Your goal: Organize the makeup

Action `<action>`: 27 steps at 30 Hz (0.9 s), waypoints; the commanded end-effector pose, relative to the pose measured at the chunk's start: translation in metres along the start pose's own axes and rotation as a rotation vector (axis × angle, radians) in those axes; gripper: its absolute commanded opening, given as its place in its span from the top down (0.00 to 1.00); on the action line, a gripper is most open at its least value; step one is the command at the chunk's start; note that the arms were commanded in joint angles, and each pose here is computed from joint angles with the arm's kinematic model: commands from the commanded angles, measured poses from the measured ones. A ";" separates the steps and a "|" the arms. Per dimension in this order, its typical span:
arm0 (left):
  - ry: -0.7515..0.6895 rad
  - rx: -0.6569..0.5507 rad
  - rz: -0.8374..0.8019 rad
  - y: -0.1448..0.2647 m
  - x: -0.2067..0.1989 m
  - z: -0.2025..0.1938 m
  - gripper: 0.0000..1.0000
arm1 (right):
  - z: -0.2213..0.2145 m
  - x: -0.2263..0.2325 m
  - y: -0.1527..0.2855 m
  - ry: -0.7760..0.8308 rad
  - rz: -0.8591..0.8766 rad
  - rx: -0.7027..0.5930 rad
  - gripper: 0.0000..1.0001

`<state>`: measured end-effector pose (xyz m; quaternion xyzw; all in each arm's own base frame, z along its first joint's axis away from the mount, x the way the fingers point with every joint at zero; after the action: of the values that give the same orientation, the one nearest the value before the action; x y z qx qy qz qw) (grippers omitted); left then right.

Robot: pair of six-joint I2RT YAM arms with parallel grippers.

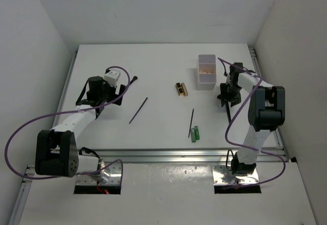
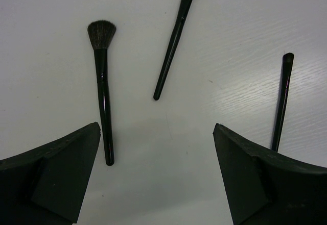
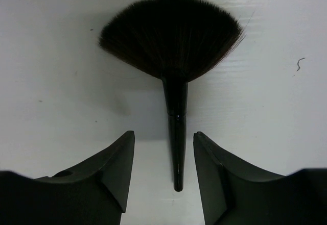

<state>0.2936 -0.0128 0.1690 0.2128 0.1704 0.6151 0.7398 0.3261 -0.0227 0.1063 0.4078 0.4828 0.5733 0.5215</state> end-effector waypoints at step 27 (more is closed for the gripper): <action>0.072 -0.027 0.044 -0.001 0.003 0.014 0.01 | 0.077 -0.016 0.106 0.074 -0.323 -0.768 1.00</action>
<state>0.2940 -0.0122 0.1679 0.2127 0.1755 0.6207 0.7340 0.3440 -0.0378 0.1627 0.2404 0.4149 0.6044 0.6362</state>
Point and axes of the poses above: each gripper's point midway between its finger pads, its own y axis back along the fingers, its own x axis along the line the jaws close on, z = x × y, the point moved 10 cm from there along y, back along the fingers, and after that the axes turned 10 degrees about y, right-handed, at the moved point
